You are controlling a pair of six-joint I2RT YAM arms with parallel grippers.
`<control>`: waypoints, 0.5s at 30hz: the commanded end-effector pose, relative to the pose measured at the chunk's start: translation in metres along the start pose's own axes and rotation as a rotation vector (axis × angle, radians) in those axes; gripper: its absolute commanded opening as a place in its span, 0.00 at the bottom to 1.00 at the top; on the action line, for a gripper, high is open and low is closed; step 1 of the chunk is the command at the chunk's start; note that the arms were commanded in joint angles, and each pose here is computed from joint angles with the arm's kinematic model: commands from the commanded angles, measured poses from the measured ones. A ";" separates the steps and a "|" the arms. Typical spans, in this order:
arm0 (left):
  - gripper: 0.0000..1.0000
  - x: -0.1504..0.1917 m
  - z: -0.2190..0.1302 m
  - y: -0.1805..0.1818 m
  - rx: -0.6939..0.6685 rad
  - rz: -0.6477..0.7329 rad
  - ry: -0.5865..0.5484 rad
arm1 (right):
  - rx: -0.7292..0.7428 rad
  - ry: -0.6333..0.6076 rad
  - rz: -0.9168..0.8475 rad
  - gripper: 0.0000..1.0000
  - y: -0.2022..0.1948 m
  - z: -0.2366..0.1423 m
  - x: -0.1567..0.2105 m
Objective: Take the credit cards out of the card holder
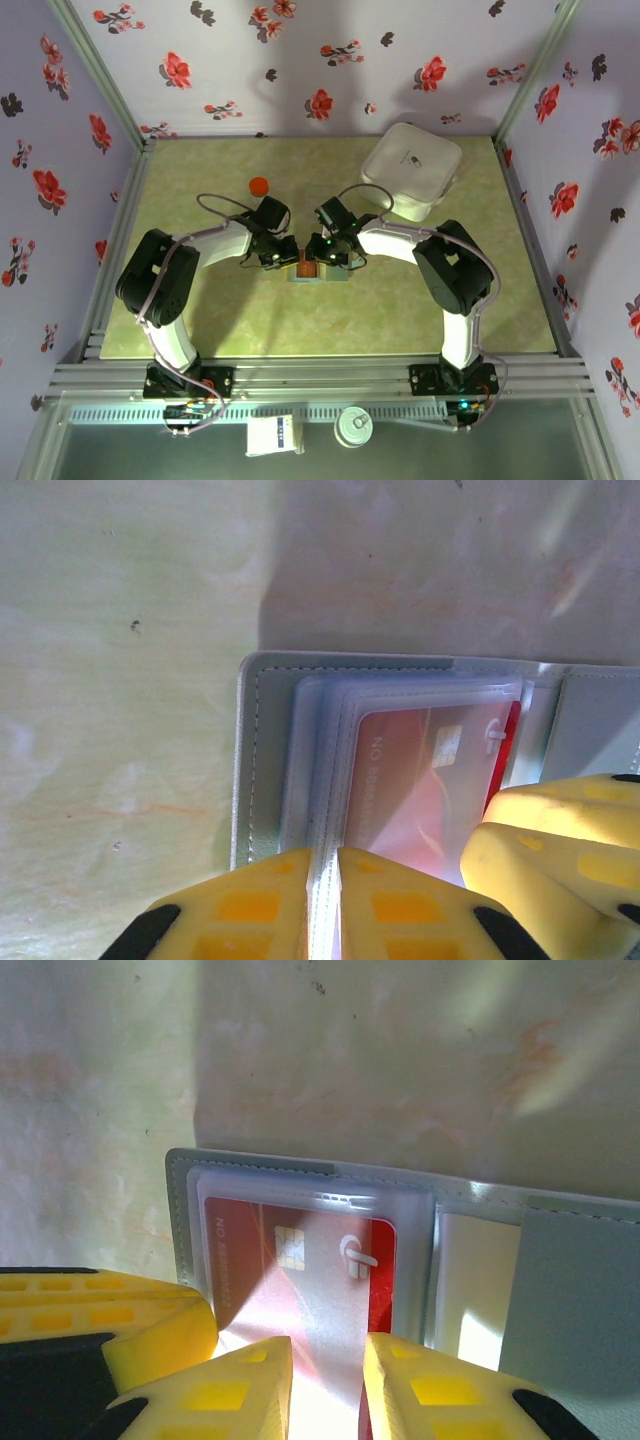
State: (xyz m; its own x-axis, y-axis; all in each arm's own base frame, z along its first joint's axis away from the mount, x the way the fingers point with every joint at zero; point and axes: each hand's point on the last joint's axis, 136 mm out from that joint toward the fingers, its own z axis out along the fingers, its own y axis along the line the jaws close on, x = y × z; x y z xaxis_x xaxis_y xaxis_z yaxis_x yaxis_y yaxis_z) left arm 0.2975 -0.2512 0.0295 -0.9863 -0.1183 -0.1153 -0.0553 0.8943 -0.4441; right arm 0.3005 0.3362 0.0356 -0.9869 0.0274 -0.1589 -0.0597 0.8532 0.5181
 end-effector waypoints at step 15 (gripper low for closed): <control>0.15 0.002 -0.006 0.003 -0.033 0.012 -0.004 | 0.075 -0.008 -0.042 0.27 -0.009 -0.016 0.003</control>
State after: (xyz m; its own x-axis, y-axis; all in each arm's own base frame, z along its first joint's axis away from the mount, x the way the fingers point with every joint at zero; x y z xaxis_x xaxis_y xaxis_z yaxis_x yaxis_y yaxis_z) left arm 0.2978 -0.2497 0.0291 -0.9858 -0.1181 -0.1191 -0.0548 0.8980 -0.4366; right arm 0.2980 0.3271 0.0343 -0.9862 0.0048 -0.1653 -0.0751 0.8777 0.4733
